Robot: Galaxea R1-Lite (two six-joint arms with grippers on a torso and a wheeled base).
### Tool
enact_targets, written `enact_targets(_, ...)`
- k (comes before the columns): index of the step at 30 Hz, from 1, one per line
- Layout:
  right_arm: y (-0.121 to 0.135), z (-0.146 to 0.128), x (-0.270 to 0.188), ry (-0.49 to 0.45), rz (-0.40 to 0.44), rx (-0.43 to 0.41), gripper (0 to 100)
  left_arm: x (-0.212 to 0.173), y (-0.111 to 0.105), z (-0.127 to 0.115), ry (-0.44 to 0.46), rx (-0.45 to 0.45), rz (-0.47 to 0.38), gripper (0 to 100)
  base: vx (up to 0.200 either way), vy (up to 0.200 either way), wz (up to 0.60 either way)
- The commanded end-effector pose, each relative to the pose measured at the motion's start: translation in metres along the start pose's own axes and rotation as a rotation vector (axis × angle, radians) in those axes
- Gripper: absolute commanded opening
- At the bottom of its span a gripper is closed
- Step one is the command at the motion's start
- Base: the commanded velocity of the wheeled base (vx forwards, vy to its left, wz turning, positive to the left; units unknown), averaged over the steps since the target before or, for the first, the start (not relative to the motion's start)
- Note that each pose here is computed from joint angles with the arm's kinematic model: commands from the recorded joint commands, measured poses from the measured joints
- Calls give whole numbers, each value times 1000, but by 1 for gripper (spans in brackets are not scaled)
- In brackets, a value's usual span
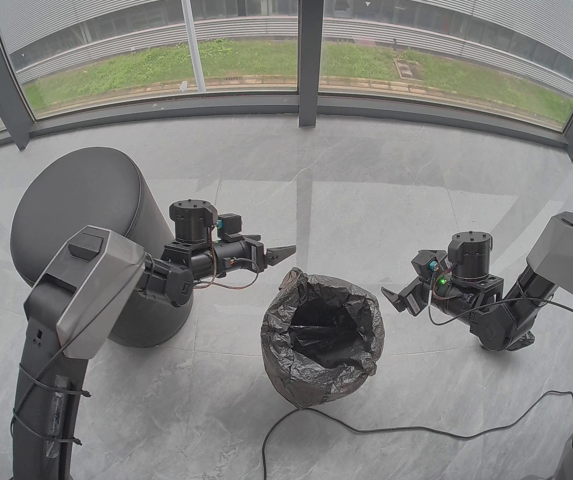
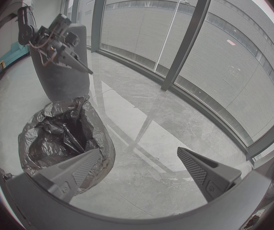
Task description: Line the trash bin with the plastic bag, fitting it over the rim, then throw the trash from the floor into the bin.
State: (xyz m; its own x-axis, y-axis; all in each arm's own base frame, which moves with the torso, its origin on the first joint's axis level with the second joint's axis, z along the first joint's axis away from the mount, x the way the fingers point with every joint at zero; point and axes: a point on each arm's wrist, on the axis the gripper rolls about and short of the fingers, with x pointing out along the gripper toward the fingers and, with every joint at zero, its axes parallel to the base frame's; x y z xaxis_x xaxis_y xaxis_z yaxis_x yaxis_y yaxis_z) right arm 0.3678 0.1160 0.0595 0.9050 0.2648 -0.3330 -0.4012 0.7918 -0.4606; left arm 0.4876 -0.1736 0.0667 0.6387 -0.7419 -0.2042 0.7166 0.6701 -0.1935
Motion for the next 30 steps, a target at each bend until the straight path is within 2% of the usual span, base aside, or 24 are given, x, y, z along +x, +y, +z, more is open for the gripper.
enact_targets(1, 0, 13, -13, -31, -1, 7, 100, 33, -10, -44, 84, -28, -43, 100, 0, 0, 0)
enact_targets(9, -5, 20, -29, -50, -11, 10, 100, 47, -11, -65, 99, -34, -52, 100, 0, 0, 0)
enact_targets(13, -7, 23, -44, -54, -15, 10, 100, 55, -1, -59, 42, -20, -14, 100, 0, 0, 0)
enact_targets(18, -10, 23, -54, -54, -20, 12, 100, 57, 1, -49, 9, -20, -14, 100, 0, 0, 0)
enact_targets(27, -9, 24, -62, -54, -18, 12, 100, 60, 3, -64, 29, -30, -10, 100, 0, 0, 0)
enact_targets(30, -9, 23, -69, -49, -17, 12, 100, 60, 10, -69, 30, -35, 24, 100, 0, 0, 0)
